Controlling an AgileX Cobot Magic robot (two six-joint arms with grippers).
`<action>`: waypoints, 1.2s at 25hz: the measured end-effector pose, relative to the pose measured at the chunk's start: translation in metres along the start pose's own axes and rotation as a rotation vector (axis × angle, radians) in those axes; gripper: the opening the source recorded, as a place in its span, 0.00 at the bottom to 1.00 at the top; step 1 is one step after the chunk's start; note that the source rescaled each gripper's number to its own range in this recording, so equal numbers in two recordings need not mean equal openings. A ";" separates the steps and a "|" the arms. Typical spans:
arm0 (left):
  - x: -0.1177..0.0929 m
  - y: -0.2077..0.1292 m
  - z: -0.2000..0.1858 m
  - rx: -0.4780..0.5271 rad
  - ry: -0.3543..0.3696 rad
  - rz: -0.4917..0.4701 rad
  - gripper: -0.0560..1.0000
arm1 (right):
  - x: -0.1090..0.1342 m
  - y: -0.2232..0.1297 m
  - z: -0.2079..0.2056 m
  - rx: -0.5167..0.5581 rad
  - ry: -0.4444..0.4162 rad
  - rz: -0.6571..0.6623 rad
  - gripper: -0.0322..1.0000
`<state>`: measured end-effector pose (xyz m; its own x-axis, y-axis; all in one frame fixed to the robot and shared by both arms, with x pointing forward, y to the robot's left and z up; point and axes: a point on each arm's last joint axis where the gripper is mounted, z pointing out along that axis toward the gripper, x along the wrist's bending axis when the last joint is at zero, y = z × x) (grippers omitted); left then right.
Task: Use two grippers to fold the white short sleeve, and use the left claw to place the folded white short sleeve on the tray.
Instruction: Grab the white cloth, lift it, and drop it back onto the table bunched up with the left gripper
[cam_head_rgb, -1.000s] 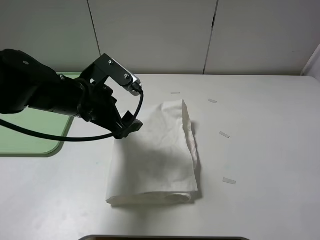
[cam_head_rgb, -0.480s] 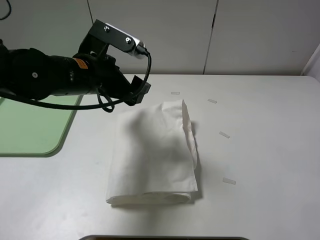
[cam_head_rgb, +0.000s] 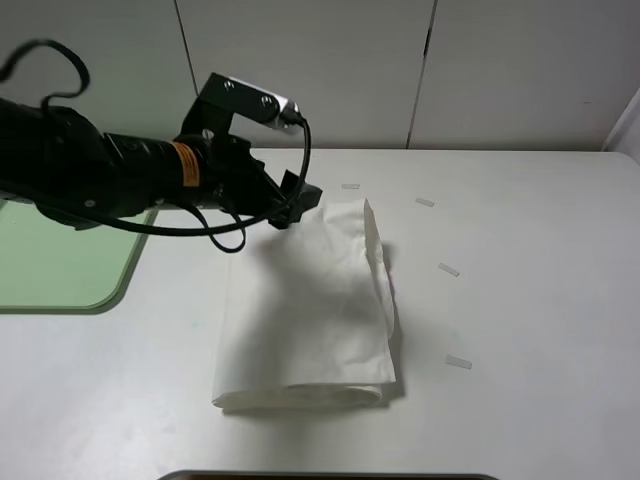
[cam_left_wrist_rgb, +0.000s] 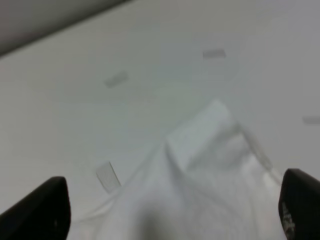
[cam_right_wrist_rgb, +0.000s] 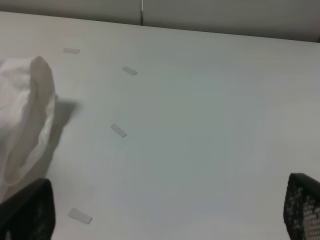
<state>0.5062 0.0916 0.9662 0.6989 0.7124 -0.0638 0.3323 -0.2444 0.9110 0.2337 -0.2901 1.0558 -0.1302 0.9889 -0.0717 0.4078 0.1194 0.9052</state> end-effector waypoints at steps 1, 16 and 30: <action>0.001 -0.007 0.006 0.013 -0.006 -0.004 0.84 | 0.000 0.000 0.000 0.000 0.000 0.000 1.00; 0.004 -0.082 0.061 -0.111 -0.104 0.099 0.83 | 0.000 0.000 0.000 -0.001 0.000 0.000 1.00; 0.008 -0.126 0.077 -0.146 -0.081 0.081 0.83 | 0.000 0.000 0.000 -0.001 0.000 0.000 1.00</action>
<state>0.5186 0.0778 0.8192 0.7701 0.6378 -0.0147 0.1811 -0.1965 0.9636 0.2337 -0.2901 1.0559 -0.1301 0.9889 -0.0718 0.4069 0.1193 0.9056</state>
